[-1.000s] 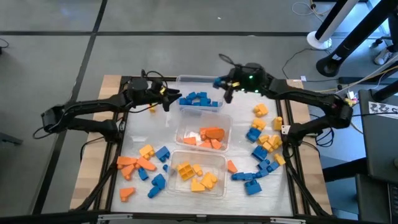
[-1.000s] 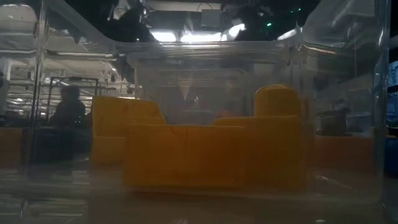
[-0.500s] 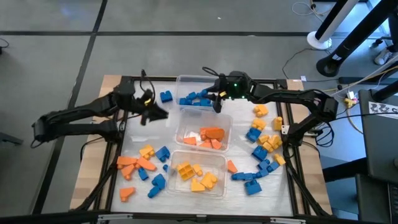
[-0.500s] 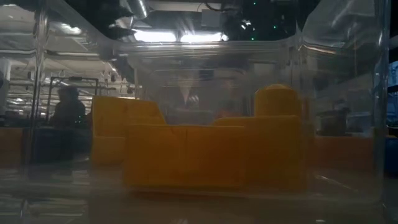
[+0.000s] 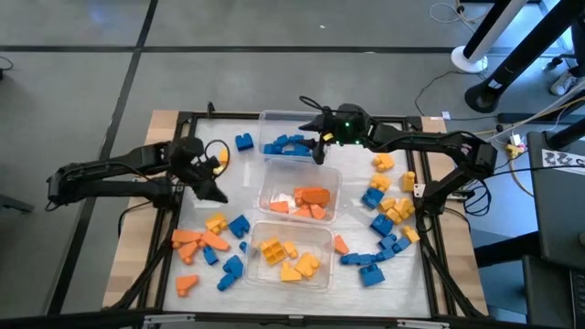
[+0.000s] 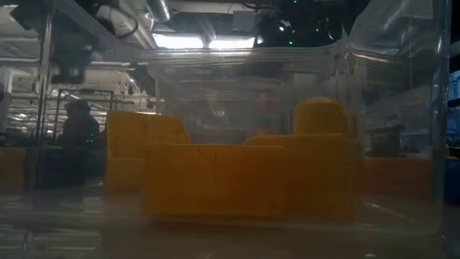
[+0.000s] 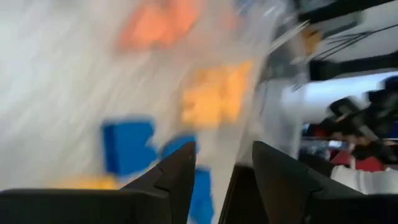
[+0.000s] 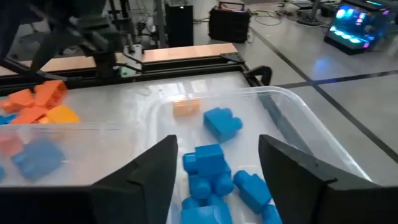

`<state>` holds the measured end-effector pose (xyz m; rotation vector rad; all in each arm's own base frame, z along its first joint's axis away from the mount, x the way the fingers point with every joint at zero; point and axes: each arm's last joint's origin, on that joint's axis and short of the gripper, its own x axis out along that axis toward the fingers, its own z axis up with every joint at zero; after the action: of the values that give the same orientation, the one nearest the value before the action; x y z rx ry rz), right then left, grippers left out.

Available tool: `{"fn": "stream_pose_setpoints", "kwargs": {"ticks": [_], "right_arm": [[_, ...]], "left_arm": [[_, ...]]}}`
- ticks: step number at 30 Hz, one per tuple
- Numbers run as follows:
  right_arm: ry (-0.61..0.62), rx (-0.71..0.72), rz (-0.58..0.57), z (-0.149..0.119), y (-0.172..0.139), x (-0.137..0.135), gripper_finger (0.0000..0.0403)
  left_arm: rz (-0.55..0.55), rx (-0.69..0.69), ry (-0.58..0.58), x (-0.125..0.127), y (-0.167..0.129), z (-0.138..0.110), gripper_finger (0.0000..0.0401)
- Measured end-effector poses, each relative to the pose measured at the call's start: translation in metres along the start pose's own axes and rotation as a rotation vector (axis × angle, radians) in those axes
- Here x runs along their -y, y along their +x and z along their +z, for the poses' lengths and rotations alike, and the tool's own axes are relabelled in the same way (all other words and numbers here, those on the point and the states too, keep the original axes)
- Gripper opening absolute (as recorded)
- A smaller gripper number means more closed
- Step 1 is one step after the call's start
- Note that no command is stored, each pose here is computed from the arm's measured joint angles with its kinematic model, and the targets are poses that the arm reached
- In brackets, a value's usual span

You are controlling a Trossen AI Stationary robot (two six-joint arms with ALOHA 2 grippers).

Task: Sort blocks
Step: Put the blue game piece into the top transparent bin

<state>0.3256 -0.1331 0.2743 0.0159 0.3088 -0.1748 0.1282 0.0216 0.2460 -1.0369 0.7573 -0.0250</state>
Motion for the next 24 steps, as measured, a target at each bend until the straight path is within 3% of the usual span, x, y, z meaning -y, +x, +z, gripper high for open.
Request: {"fn": "stream_pose_setpoints", "kwargs": {"ticks": [6,24], "right_arm": [[0.002,0.001,-0.014,0.001,-0.001,0.000,0.0232],[-0.013,0.067,0.051,0.014,-0.012,-0.003,0.0222]], "left_arm": [[0.098,-0.112,-0.103,-0.012,0.005,-0.012,0.0149],[0.165,-0.114,-0.116,-0.048,0.054,-0.006,0.0149]]}}
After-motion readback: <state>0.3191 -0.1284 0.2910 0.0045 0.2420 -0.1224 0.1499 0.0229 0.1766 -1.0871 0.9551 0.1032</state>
